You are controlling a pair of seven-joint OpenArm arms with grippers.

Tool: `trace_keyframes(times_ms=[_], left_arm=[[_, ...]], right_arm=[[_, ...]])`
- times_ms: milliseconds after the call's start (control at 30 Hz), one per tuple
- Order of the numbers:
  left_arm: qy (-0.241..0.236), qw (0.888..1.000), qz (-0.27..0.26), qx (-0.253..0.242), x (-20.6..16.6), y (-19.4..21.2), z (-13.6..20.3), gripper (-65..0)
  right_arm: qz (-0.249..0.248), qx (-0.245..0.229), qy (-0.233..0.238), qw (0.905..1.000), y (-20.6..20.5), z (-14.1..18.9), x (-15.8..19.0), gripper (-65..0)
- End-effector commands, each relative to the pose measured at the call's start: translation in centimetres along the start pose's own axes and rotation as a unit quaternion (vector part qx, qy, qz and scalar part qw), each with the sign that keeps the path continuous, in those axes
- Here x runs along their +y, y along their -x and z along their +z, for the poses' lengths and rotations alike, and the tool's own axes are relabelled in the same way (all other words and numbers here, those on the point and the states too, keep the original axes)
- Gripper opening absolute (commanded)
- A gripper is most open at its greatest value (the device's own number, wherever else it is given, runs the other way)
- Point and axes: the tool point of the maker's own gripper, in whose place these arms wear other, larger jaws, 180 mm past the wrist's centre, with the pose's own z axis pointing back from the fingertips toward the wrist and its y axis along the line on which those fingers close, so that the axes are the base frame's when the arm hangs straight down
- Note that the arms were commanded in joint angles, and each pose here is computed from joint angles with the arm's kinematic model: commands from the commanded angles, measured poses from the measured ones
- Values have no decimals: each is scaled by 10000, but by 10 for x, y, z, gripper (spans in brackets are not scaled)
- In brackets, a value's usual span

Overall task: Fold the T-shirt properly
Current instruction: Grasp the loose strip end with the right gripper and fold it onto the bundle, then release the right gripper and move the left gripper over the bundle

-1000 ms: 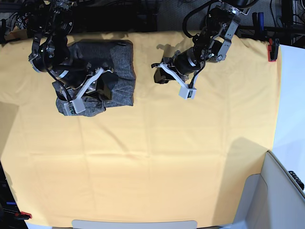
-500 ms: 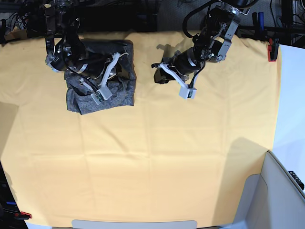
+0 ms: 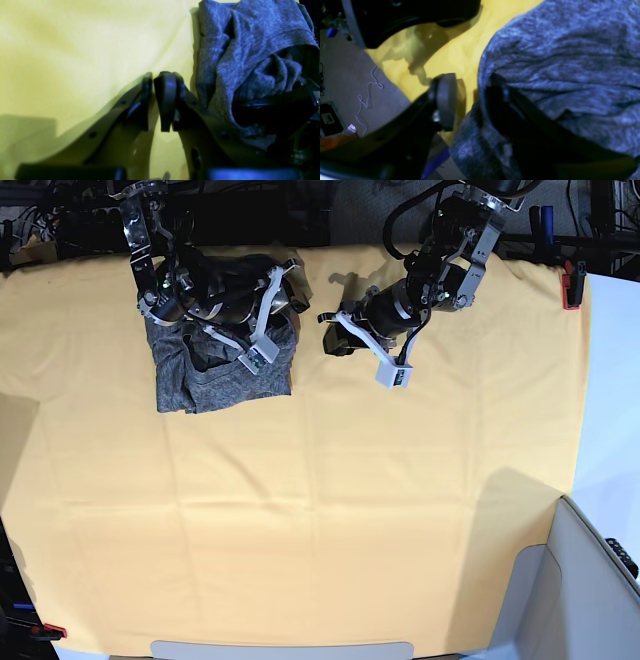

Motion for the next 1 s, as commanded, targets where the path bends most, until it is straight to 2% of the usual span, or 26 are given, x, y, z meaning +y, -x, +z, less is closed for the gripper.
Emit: trace_keyframes(times_ms=[0,133,300,500,633,700,833,900,967], left_arm=[[-91,9999,-48,-45,4,-5,2,-579],[-92,9999,-44,-38,4,-4,2,-579],[-81,9999,-59,-40,3,-5,1,-579],[-66,9999,-63,-70,2,-6,3,-579],[227,9990,-238,-299,-23,-20,13,-579],[314,9985,-381,-237,-30,-21,20,-578],[628,9938,-860,329,-59,-7,25,-578],[736,9895,-1107,571,-69,-3,24,-578],[841,9847,-1292,819,-79,6,22,-578]], right_arm=[[125,-248,0,9996,-15,7,1,-398],[377,-530,52,9979,-32,20,8,-398],[517,-1158,255,9916,-67,44,8,-398],[338,-1492,343,9876,-84,50,2,-399],[-26,-1726,894,9809,-85,74,-37,-401],[-287,-1871,1273,9736,-82,93,-62,-442],[-690,-2111,1945,9554,-73,130,-104,-627],[-765,-2113,2171,9499,-67,142,-117,-650],[-716,-2042,2255,9499,-64,146,-122,-650]])
